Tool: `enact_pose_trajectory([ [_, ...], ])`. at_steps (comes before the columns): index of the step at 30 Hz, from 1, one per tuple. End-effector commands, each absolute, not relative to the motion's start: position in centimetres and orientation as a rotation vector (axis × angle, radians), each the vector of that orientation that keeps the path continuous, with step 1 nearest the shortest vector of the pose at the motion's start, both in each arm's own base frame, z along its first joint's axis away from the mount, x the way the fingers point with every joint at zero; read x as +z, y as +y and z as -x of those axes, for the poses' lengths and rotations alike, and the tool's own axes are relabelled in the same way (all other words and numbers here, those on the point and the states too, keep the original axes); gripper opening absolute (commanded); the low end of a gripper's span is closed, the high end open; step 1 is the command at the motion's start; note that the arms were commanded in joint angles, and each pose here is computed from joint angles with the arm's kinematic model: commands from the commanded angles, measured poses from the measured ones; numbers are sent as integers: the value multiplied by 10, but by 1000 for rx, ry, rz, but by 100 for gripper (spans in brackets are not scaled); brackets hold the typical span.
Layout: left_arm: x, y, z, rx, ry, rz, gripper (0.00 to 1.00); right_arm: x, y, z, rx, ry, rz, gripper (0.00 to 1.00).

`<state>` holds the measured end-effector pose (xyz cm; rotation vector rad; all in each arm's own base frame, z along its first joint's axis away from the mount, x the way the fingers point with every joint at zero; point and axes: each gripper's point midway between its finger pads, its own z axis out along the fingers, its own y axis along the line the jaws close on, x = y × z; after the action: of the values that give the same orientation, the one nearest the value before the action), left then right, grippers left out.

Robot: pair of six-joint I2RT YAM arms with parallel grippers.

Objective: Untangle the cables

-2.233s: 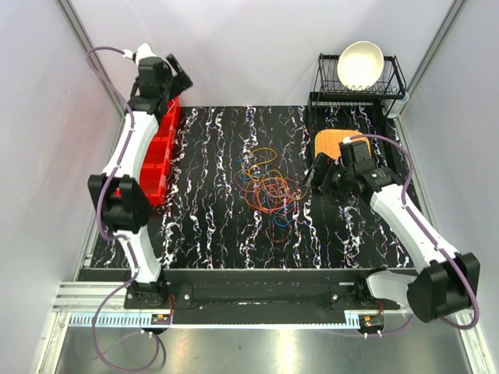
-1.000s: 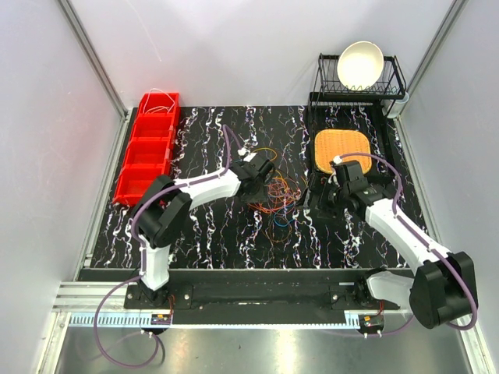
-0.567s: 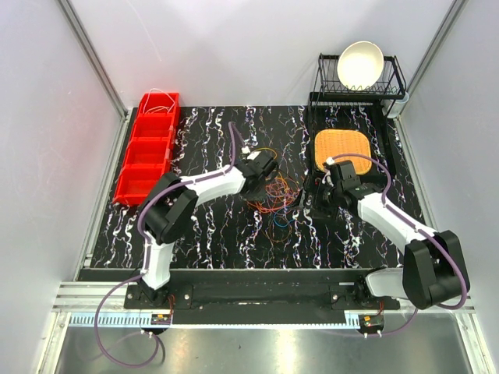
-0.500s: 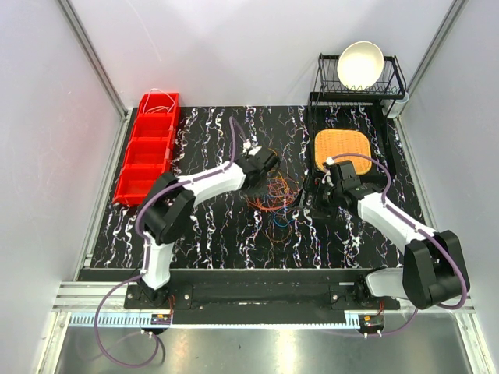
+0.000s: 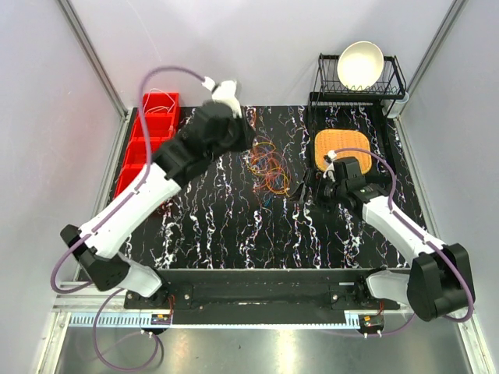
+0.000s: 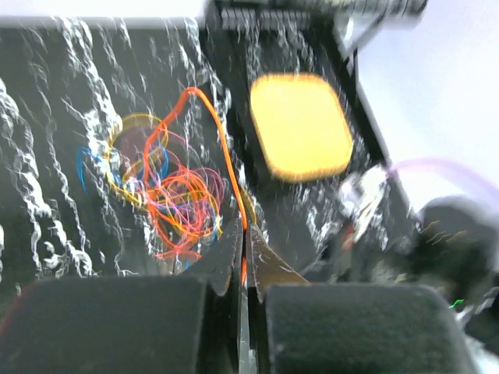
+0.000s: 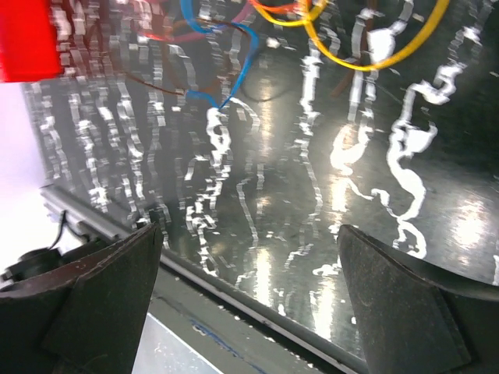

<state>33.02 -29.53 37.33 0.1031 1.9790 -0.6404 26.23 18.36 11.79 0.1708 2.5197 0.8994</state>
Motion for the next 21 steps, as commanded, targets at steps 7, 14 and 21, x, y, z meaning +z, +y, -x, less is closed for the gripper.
enact_pose_trajectory([
  [7,156,-317,-267,-740,2414,-416,0,169,215,-271,1164,2331,-83,100],
  [14,156,-332,-268,-814,2412,-437,0,207,234,-268,1375,2180,-6,99],
  [21,167,-343,-268,-882,2377,-453,0,218,239,-291,1380,2183,-114,93],
])
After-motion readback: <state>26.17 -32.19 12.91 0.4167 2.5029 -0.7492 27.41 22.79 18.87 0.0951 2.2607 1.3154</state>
